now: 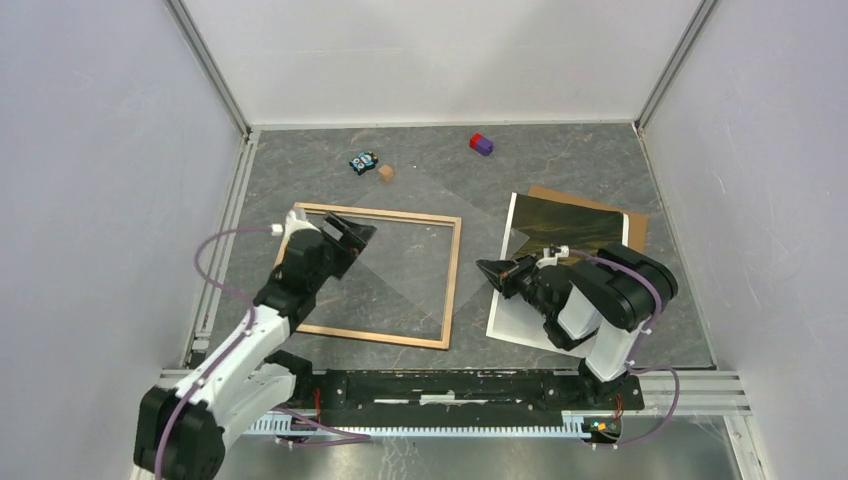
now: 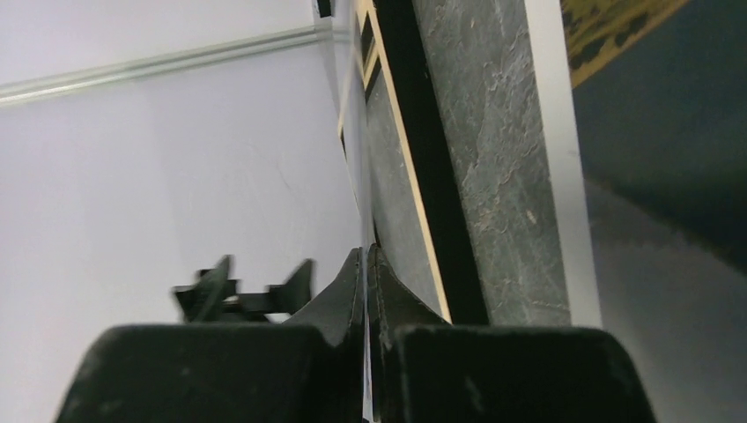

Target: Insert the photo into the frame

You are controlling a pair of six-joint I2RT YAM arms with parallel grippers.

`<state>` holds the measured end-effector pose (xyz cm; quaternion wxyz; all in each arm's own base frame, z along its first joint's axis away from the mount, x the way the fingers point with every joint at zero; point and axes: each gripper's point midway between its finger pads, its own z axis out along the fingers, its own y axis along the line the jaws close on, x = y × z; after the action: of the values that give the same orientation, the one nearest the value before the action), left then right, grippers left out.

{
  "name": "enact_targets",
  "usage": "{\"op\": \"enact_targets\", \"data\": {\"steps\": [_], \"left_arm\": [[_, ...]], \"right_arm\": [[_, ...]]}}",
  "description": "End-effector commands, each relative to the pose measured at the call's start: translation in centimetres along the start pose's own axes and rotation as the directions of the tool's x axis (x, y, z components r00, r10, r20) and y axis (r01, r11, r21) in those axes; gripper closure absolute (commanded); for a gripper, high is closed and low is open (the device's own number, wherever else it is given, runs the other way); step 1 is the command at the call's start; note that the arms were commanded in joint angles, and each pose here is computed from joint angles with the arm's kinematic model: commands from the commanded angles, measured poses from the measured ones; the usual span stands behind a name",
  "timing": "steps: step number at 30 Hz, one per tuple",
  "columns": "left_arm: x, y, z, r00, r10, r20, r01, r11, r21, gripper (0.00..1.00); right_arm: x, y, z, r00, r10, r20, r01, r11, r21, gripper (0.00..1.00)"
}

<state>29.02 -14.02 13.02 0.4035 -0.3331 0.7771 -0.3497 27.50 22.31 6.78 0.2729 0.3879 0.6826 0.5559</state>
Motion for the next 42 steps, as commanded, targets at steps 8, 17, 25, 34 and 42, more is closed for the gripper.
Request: {"op": "enact_targets", "data": {"steps": [8, 17, 25, 34, 42], "left_arm": [[-10.8, -8.0, -7.3, 0.842, 0.45, 0.299, -0.44, 0.892, -0.102, 0.0], [-8.3, -19.6, -5.0, 0.794, 0.582, 0.175, -0.608, 0.752, 0.254, 0.0], [-7.9, -19.3, -4.8, 0.76, 0.619, 0.199, -0.65, 0.71, 0.272, 0.0], [-8.4, -19.6, -8.4, 0.742, 0.6, 0.299, -0.67, 0.665, 0.33, 0.0], [-8.6, -19.7, -9.4, 0.74, 0.59, 0.324, -0.673, 0.656, 0.343, 0.0]], "right_arm": [[3.1, 3.2, 0.6, 0.939, -0.276, -0.205, 0.235, 0.95, -0.206, 1.0], [4.1, 5.1, -0.1, 0.851, -0.45, -0.27, 0.373, 0.88, -0.293, 1.0], [5.5, 8.9, 0.0, 0.802, -0.517, -0.3, 0.396, 0.836, -0.381, 1.0], [8.7, 14.7, 0.6, 0.798, -0.52, -0.305, 0.352, 0.812, -0.465, 1.0], [12.4, 18.4, 1.6, 0.803, -0.458, -0.382, 0.205, 0.814, -0.544, 1.0]]}}
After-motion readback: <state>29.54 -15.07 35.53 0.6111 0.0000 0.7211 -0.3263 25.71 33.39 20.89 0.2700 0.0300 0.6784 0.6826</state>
